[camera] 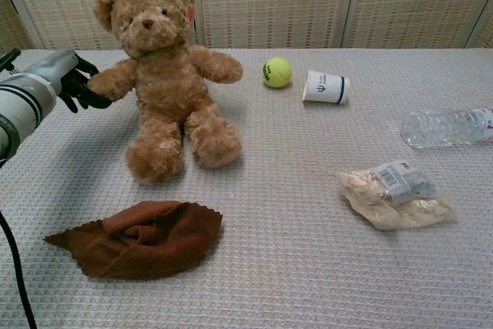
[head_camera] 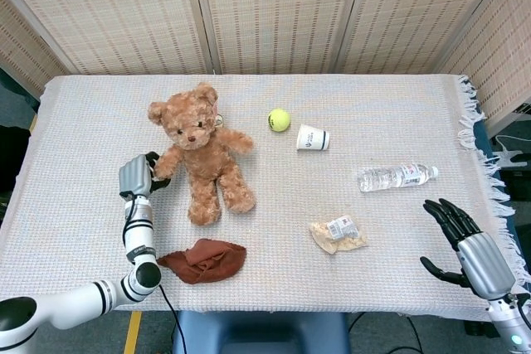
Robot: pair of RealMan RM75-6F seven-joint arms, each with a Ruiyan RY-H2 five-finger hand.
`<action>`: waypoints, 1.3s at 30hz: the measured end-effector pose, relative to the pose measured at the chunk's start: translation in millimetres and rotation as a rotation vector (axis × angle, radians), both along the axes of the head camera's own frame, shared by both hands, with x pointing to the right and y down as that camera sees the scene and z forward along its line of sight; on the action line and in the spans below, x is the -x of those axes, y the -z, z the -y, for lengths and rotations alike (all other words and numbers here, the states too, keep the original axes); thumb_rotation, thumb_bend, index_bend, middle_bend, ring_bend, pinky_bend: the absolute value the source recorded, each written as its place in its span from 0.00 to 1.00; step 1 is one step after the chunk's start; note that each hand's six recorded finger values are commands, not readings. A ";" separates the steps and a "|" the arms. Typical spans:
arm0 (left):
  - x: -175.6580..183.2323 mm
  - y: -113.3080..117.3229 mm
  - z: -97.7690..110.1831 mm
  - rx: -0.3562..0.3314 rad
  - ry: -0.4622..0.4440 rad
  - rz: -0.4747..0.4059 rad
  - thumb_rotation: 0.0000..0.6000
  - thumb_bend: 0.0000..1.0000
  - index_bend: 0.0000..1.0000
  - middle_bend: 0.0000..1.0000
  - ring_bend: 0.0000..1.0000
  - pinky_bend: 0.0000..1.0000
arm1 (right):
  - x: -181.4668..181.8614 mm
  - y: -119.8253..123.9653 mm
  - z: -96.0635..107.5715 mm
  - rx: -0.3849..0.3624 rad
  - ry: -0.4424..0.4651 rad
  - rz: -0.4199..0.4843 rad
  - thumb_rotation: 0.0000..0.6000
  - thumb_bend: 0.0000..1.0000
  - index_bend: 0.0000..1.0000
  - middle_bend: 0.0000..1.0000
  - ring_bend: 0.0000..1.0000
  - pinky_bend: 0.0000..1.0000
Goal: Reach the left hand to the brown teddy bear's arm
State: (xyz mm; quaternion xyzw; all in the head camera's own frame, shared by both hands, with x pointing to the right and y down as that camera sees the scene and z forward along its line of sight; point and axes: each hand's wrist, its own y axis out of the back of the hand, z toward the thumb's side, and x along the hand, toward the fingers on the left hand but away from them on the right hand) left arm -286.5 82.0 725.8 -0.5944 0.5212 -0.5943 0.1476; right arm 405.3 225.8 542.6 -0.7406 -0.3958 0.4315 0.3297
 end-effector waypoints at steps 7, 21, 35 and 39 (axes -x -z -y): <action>0.3 5.5 7.2 -0.125 -0.041 -0.023 1.00 0.34 0.53 0.62 0.53 0.51 | 0.4 -0.8 -1.3 0.007 0.002 -0.004 1.00 0.15 0.00 0.07 0.00 0.12; 10.0 -14.4 -15.2 0.063 0.001 0.028 1.00 0.34 0.51 0.58 0.51 0.50 | -1.0 0.2 -1.5 0.009 -0.001 -0.004 1.00 0.15 0.00 0.07 0.00 0.12; -1.0 -13.8 -17.1 -0.010 -0.094 -0.012 1.00 0.34 0.51 0.58 0.51 0.50 | -1.5 1.0 -2.4 0.011 0.001 -0.004 1.00 0.15 0.00 0.07 0.00 0.12; 0.2 -12.4 -16.2 -0.011 -0.100 -0.004 1.00 0.34 0.45 0.52 0.48 0.49 | -1.8 0.6 -1.9 0.011 -0.002 -0.005 1.00 0.15 0.00 0.07 0.00 0.12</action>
